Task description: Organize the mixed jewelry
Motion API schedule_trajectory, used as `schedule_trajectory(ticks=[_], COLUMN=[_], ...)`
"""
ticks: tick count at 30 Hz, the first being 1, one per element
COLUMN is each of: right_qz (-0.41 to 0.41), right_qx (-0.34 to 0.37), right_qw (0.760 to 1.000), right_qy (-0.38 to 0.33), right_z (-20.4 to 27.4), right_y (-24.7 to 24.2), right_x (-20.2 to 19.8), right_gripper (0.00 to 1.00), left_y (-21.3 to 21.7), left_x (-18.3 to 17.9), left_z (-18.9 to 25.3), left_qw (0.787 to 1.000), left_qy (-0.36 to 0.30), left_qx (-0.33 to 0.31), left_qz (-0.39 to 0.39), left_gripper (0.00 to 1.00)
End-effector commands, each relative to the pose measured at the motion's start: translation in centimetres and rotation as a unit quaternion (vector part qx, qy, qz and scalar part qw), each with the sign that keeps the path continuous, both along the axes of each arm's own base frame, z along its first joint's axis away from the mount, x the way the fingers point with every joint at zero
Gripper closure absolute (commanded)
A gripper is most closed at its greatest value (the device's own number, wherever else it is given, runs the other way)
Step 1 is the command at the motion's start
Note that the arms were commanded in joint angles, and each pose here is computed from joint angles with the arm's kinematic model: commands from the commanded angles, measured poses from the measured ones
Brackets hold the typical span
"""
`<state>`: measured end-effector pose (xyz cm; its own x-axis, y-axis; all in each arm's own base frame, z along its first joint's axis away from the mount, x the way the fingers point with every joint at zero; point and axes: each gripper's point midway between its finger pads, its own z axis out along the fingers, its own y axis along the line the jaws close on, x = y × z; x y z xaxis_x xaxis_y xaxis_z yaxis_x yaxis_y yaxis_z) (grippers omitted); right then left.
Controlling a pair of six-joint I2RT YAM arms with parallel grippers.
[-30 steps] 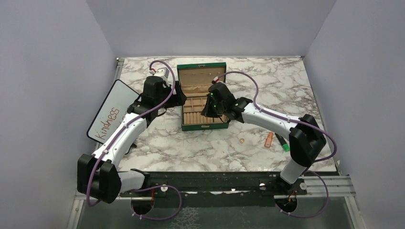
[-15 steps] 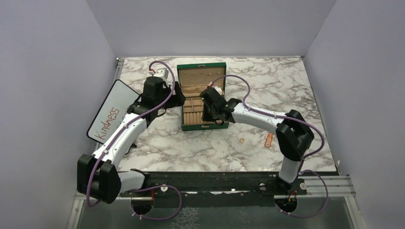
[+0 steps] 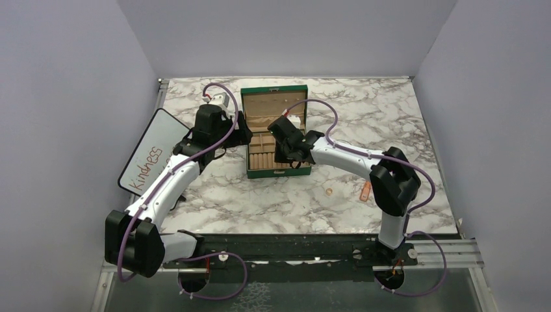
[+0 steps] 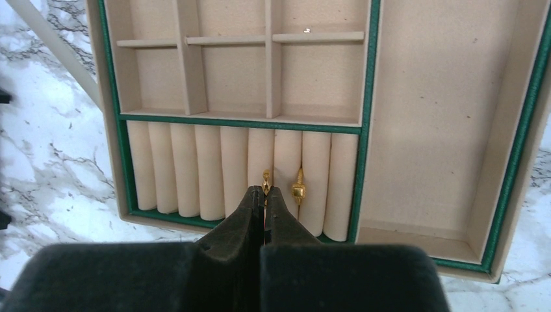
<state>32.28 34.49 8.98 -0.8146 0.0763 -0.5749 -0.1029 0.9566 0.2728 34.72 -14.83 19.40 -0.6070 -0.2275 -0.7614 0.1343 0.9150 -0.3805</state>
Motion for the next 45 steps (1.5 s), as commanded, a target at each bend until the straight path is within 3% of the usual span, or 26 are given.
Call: schedule_trajectory(ticks=[1, 33, 36, 41, 45], right_qz=[-0.023, 0.023, 0.018, 0.022, 0.018], right_qx=[-0.028, -0.049, -0.044, -0.006, 0.017], right_qw=[0.999, 0.996, 0.997, 1.000, 1.000], right_qy=[0.002, 0.074, 0.066, 0.021, -0.016], right_z=[-0.3, -5.2, -4.3, 1.0, 5.0], right_y=[-1.1, -0.3, -0.1, 0.8, 0.4], right_x=[0.1, -1.8, -1.4, -0.4, -0.1], right_gripper=[0.99, 0.99, 0.93, 0.71, 0.68], left_y=[0.2, 0.3, 0.3, 0.3, 0.1], left_x=[-0.2, -0.4, -0.4, -0.4, -0.3], left_z=[-0.2, -0.2, -0.1, 0.1, 0.6], left_qw=[1.000, 1.000, 1.000, 1.000, 1.000], left_qy=[0.000, -0.003, -0.004, -0.008, -0.014], left_qx=[0.005, 0.002, 0.001, -0.002, -0.005], left_qz=[0.003, 0.005, 0.005, 0.004, 0.000], left_gripper=[0.19, 0.18, 0.18, 0.18, 0.18])
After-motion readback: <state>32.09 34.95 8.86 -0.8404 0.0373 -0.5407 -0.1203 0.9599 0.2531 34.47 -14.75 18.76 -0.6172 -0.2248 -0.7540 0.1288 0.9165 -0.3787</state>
